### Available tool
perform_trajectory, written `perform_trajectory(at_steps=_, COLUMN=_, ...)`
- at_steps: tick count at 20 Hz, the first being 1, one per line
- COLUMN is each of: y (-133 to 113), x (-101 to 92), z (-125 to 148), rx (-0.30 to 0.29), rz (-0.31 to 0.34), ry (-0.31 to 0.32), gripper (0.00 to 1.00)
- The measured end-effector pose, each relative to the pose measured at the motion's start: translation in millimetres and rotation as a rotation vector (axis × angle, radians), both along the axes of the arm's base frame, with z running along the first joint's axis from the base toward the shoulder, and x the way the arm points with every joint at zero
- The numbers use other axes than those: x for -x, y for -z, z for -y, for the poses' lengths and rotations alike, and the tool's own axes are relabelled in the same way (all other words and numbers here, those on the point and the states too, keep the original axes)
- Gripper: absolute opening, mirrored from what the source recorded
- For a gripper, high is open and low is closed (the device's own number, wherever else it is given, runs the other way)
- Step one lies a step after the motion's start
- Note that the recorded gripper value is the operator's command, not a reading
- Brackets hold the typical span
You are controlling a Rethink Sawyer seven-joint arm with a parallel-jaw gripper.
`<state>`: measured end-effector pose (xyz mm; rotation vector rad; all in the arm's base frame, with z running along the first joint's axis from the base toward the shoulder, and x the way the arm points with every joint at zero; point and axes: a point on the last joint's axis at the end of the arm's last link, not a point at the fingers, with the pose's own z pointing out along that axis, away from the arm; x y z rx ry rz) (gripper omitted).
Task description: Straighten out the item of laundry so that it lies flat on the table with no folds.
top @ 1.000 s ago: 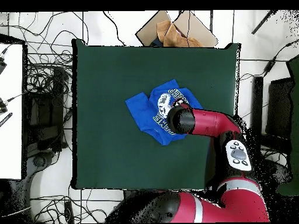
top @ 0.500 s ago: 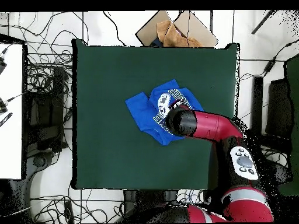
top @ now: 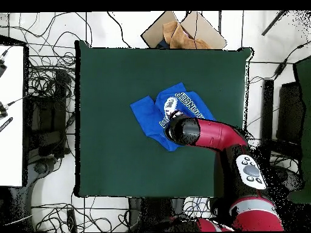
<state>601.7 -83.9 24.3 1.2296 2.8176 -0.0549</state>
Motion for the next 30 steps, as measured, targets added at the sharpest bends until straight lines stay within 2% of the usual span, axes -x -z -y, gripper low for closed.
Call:
perform_trajectory(at_steps=3, y=-3, x=19.1, z=-2, rx=-0.001, rz=-0.03, ry=-0.013, gripper=1.0)
perform_trajectory(at_steps=6, y=0, x=27.6, z=-2, rx=0.0, rz=-0.044, ry=-0.023, gripper=1.0)
perform_trajectory(at_steps=11, y=16, x=52.2, z=13, rx=-0.009, rz=-0.089, ry=-0.02, gripper=1.0)
perform_trajectory(at_steps=14, y=24, x=58.3, z=17, rx=-0.019, rz=-0.104, ry=-0.009, gripper=1.0)
perform_trajectory(at_steps=21, y=30, x=51.2, z=0, rx=-0.046, rz=-0.083, ry=-0.029, gripper=1.0)
perform_trajectory(at_steps=25, y=23, x=33.8, z=-21, rx=-0.084, rz=-0.052, ry=-0.042, gripper=1.0)
perform_trajectory(at_steps=30, y=10, x=22.4, z=-34, rx=-0.094, rz=-0.047, ry=-0.043, gripper=1.0)
